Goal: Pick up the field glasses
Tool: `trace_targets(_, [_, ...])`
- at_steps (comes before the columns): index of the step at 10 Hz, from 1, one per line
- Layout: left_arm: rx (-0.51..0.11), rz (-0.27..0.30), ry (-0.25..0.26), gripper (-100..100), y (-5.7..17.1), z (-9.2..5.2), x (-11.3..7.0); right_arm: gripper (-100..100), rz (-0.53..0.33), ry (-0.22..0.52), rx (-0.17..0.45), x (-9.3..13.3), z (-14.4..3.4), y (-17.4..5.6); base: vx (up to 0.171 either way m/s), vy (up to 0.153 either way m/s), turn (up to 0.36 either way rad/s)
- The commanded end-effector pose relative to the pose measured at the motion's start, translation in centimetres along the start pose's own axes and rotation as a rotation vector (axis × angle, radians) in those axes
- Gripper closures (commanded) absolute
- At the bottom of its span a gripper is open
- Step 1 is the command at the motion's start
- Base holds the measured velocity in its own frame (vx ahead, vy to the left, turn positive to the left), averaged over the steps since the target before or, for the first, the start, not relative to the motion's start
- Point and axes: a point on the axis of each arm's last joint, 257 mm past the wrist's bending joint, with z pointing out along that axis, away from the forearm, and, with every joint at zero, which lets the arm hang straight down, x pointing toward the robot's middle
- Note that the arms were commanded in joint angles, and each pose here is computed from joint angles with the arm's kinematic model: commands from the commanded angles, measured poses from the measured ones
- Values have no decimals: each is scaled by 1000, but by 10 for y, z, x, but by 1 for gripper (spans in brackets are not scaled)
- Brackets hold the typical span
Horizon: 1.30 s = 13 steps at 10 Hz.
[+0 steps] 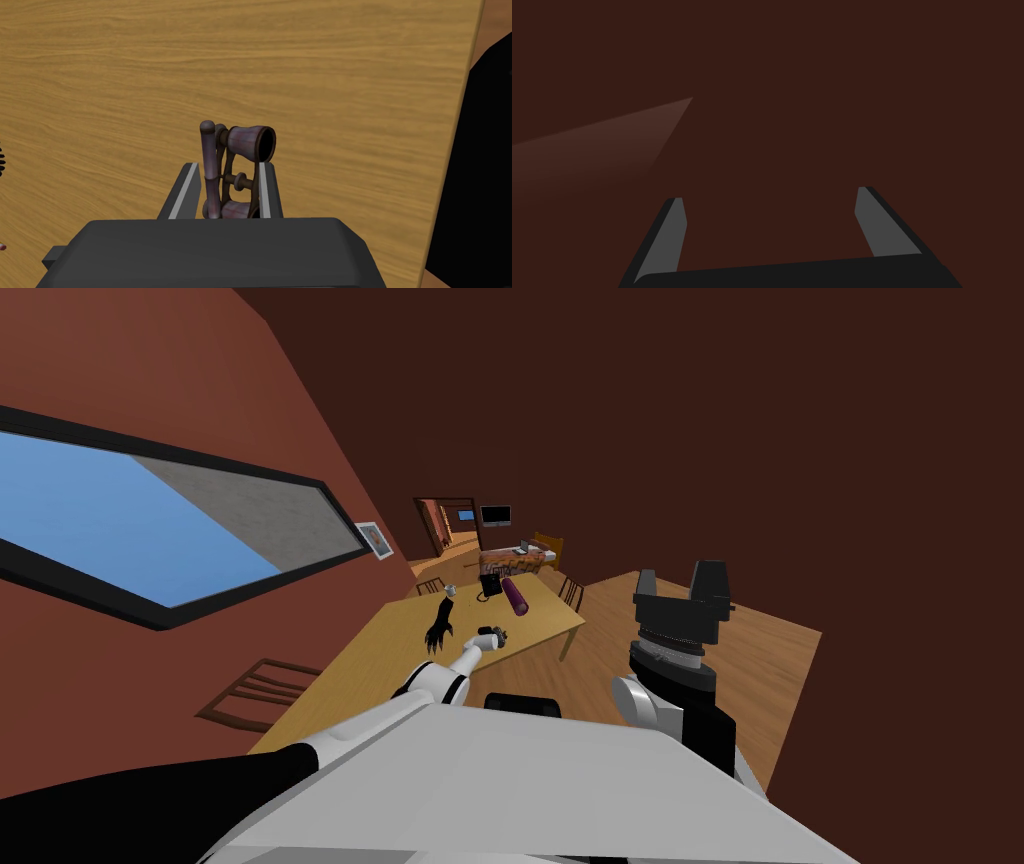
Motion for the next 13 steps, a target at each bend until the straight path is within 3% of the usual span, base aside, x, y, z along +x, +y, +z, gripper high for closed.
trace_targets(1, [4,0,1,100,-4,-3,-3,0,0,0,0,0,0,0,-1,-14,9])
trace_targets(5, [-5,2,-8,100,-4,-7,-13,0,0,0,0,0,0,0,0,-16,13])
trace_targets(6, [8,5,5,100,-10,-8,-6,0,0,0,0,0,0,0,-2,-16,13])
trace_targets(11, [3,10,9,100,-11,-14,-9,0,0,0,0,0,0,0,0,-12,10])
trace_targets(13, [-22,12,-4,100,0,-19,-19,0,0,0,0,0,0,0,3,-25,18])
